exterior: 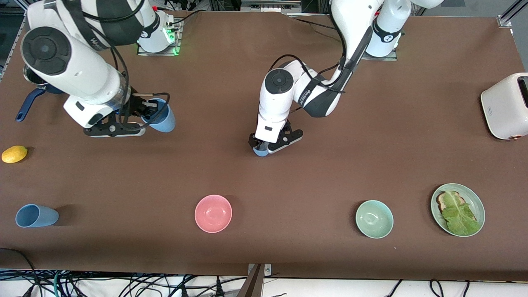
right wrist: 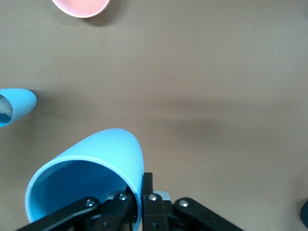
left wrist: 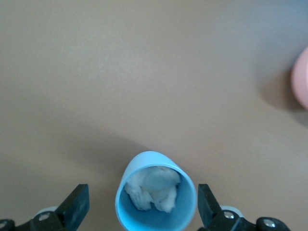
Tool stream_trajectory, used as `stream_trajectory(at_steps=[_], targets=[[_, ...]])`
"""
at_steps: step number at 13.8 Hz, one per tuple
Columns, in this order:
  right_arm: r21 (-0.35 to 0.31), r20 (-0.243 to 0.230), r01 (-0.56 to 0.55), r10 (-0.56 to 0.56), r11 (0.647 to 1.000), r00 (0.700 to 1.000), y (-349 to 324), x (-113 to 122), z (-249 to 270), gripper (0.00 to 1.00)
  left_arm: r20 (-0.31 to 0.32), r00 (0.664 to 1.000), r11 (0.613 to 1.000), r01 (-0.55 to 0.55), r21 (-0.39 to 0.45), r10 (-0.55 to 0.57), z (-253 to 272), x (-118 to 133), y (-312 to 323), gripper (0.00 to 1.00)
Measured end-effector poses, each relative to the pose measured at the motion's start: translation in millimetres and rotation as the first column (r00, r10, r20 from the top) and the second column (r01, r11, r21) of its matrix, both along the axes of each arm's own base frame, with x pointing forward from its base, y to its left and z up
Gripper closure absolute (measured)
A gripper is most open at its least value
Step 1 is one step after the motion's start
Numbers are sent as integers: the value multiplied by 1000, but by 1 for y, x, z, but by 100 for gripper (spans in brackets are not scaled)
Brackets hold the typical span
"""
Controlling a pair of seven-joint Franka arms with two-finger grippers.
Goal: Stack blue cups with both arms
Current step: 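Set down the tissue cup with the left gripper while the right gripper approaches, then withdraw the left gripper while the right gripper moves the cup above the tissue cup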
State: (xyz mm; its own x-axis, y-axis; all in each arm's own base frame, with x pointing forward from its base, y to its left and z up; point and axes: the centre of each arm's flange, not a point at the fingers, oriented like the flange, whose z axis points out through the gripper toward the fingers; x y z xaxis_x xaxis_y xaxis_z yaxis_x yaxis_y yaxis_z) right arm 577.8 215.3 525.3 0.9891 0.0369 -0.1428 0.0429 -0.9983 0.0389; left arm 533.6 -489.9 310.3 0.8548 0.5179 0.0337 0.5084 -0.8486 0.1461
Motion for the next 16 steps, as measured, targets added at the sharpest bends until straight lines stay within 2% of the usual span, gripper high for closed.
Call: stream_trajectory(at_steps=[3,9,13,16], targets=[[-3,18,26,-26,1000,999,31,-4,-8,95,11,1000,1000,4,-6,-4,39,0,5,0],[-1,48,67,-67,998,997,104,-10,-38,95,-37,997,996,71,51,-69,128,9,18,0],[3,59,91,-91,996,994,121,-7,-39,95,-23,990,989,141,56,-139,180,27,59,0],[7,64,108,-109,994,992,129,-8,-38,95,-34,976,973,217,72,-215,212,41,107,0]])
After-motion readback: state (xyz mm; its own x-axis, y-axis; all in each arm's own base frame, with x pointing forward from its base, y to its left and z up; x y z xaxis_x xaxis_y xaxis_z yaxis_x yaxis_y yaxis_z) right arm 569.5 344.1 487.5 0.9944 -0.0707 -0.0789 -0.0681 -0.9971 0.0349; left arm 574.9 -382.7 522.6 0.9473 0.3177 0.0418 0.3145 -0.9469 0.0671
